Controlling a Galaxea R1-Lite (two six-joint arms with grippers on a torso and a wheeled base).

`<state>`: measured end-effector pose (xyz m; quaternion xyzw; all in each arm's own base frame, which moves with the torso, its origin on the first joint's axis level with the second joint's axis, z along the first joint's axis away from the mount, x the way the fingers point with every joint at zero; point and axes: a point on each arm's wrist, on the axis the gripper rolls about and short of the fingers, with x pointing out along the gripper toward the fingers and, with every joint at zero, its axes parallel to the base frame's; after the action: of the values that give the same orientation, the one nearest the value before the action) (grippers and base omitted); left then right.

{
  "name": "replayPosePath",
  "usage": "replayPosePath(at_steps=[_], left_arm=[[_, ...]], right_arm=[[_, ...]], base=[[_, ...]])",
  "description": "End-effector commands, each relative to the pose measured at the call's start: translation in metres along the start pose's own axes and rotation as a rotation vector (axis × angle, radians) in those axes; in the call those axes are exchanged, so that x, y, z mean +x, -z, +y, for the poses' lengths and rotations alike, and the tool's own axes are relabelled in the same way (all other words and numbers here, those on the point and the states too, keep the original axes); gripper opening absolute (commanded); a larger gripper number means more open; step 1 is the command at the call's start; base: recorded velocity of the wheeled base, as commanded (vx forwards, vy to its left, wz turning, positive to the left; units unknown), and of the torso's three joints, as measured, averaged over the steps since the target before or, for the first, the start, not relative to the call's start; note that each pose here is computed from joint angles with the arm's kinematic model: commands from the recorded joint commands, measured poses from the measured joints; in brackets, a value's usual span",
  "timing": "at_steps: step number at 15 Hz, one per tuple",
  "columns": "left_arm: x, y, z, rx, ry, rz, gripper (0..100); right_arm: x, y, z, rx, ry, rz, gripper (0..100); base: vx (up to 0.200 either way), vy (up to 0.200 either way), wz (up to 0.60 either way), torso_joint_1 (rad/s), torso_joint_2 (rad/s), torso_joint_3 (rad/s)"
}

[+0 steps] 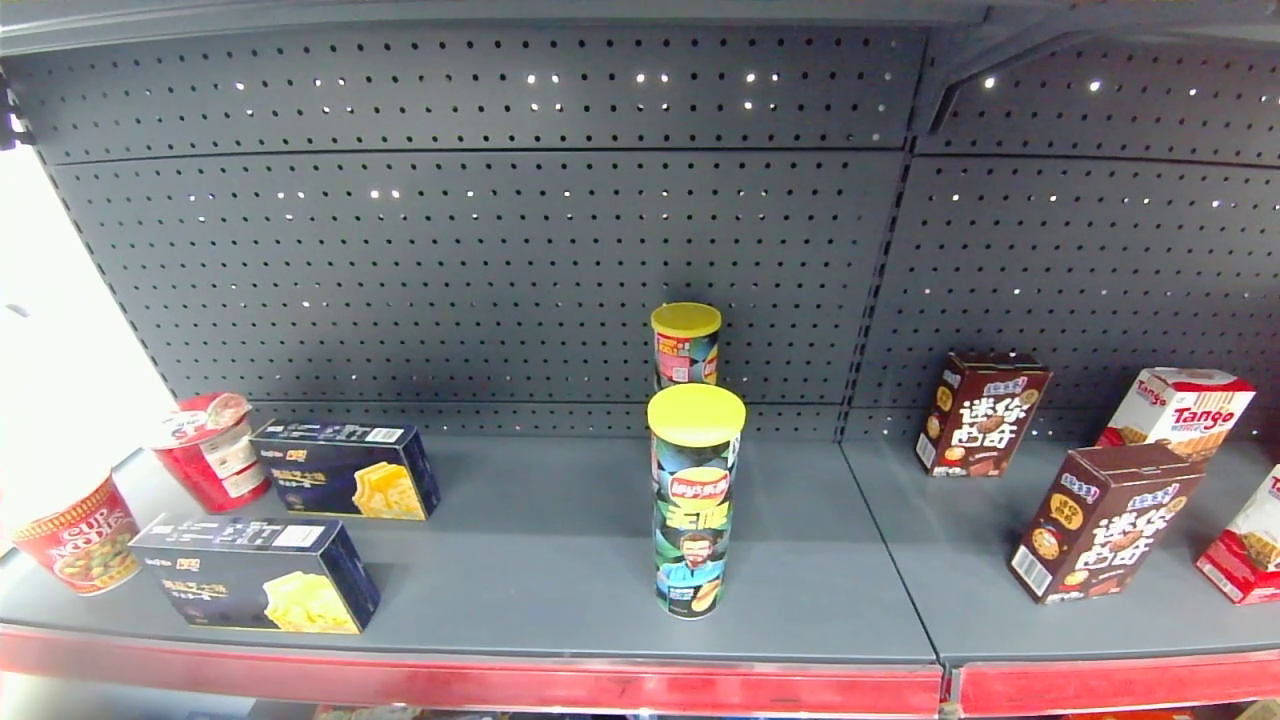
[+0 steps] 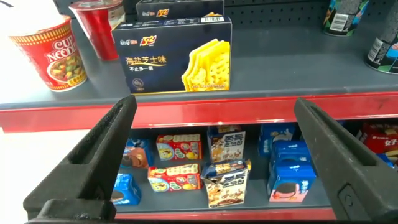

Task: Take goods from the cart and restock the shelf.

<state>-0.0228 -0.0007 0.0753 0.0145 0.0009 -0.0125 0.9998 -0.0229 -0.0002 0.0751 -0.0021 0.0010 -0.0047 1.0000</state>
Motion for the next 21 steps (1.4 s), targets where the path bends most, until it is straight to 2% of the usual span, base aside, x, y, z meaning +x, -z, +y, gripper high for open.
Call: replayPosePath(at_steps=[1, 21], left_arm=[[0.0000, 0.0000, 0.0000, 0.000, 0.000, -0.001, 100], [0.0000, 0.0000, 0.0000, 0.000, 0.000, -0.001, 100]], right_arm=[[0.0001, 0.0000, 0.0000, 0.000, 0.000, 0.001, 100], [0.0001, 0.0000, 0.0000, 0.000, 0.000, 0.001, 100]], base=[[0.000, 0.000, 0.00, 0.000, 0.00, 0.000], [0.000, 0.000, 0.00, 0.000, 0.00, 0.000]])
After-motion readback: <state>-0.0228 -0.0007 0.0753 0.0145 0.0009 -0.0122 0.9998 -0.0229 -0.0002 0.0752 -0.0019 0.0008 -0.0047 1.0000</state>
